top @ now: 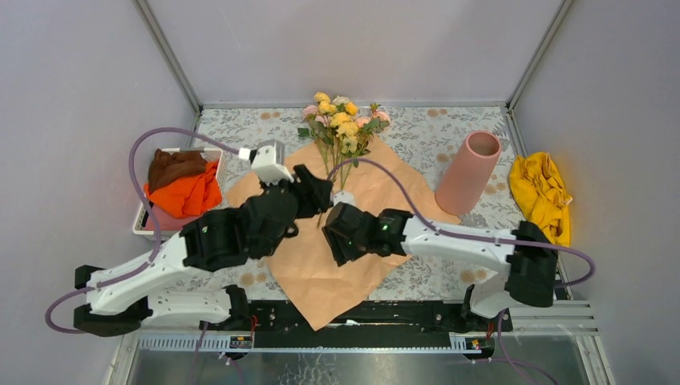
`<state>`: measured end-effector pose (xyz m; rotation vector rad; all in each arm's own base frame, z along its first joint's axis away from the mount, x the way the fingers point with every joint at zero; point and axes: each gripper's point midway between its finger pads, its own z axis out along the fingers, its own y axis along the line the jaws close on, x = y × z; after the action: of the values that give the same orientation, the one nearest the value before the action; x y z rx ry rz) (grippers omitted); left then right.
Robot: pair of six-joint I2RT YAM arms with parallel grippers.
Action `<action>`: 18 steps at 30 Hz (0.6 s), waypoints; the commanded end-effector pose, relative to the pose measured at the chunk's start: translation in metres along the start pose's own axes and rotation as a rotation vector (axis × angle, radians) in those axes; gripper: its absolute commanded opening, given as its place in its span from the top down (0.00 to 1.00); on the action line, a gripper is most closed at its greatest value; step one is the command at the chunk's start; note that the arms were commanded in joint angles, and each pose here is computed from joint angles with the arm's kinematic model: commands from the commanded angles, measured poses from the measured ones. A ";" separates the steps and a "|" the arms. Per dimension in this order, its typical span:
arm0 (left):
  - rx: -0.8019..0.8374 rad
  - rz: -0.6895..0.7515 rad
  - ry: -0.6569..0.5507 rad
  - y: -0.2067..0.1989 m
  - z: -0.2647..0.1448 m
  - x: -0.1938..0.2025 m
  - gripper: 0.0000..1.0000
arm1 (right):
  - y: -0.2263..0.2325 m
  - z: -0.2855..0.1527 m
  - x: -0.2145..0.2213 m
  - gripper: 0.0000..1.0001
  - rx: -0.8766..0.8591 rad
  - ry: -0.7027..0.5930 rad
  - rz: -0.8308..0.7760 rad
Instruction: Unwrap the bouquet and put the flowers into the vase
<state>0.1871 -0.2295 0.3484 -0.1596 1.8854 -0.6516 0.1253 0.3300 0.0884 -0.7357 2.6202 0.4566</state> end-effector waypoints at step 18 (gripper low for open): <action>-0.088 -0.288 0.203 0.125 0.173 -0.022 0.50 | -0.102 -0.005 -0.189 0.61 0.002 -0.284 0.257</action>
<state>0.3687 -0.1655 0.2602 -0.5040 2.1185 -0.7131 0.3053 0.2975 0.1524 -0.2615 2.4688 0.4464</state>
